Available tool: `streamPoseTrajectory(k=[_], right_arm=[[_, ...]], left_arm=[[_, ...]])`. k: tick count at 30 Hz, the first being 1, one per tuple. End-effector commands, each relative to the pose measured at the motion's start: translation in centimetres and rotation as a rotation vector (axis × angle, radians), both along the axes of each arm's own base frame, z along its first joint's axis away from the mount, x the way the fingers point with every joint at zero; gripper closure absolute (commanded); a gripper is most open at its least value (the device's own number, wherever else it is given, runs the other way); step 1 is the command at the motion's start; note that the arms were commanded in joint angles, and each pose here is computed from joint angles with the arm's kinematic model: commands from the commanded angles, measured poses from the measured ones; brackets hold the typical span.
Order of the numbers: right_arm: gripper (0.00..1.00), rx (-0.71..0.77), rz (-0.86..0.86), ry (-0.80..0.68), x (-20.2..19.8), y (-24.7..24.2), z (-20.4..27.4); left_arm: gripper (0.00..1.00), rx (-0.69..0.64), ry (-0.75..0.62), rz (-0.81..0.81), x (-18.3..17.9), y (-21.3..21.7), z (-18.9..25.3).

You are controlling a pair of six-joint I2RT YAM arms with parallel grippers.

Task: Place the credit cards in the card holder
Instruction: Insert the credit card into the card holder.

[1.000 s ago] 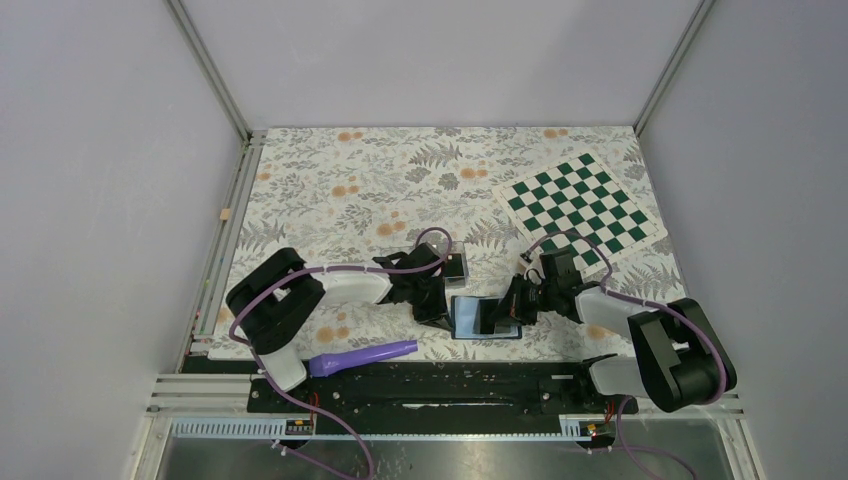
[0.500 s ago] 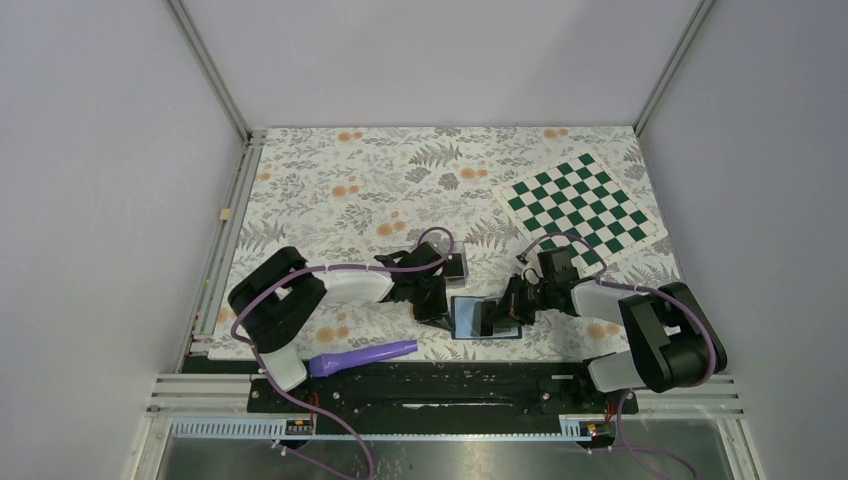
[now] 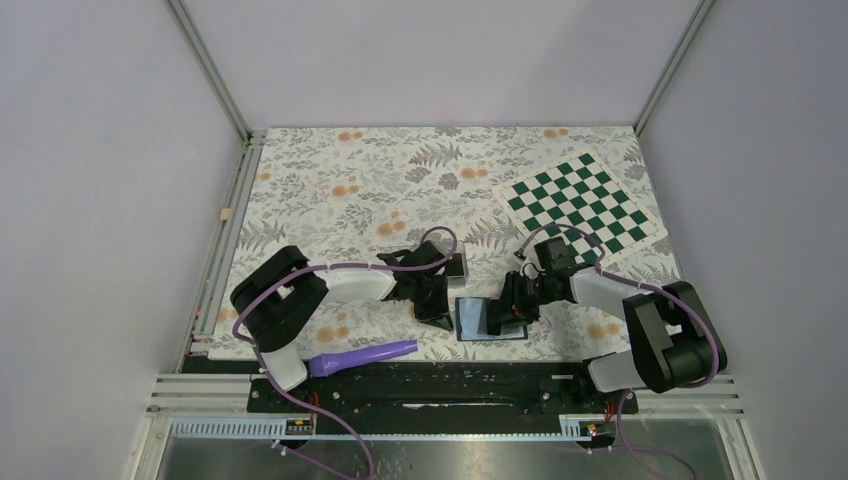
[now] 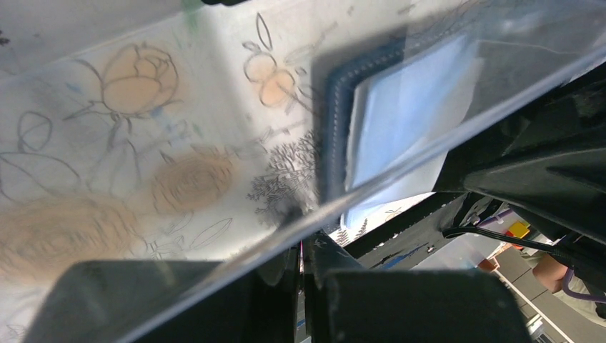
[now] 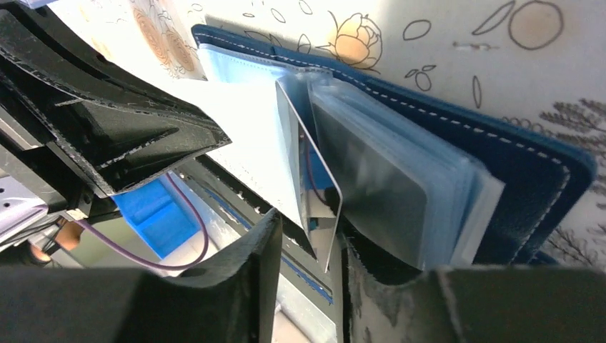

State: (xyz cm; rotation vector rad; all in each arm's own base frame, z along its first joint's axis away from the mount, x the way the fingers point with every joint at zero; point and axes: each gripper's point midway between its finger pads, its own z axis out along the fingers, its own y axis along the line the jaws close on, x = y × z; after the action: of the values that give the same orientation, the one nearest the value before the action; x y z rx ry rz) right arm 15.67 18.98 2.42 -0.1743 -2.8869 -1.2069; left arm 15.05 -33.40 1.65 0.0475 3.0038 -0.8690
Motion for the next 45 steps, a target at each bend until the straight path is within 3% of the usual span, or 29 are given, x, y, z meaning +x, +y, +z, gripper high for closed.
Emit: streamPoseTrajectory(k=[1,11,15,23,34,45], right_arm=[[0.61,-0.107,0.043,-0.024,-0.4,-1.2,0.2],[0.54,-0.168,0.096,-0.020,-0.3,-0.9,-0.4],[0.64,-0.173,0.129,-0.017,-0.2,-0.3,-0.1],[0.65,-0.182,0.152,-0.034,-0.5,-0.5,0.6],[1.00,-0.140,0.134,-0.044,-1.1,-0.1,1.0],[1.00,-0.125,0.126,0.019,-2.3,-0.2,0.6]], left_arm=[[1.00,0.035,-0.041,-0.004,0.8,0.1,-0.5],[1.00,0.037,-0.047,-0.023,1.4,-0.7,-0.3],[1.00,0.058,-0.048,-0.030,1.9,-0.8,-0.5],[1.00,0.083,-0.047,-0.045,2.3,-0.8,-0.9],[1.00,0.054,-0.066,-0.051,2.6,-1.2,-0.1],[1.00,0.069,-0.048,-0.050,2.8,-1.5,-1.0]])
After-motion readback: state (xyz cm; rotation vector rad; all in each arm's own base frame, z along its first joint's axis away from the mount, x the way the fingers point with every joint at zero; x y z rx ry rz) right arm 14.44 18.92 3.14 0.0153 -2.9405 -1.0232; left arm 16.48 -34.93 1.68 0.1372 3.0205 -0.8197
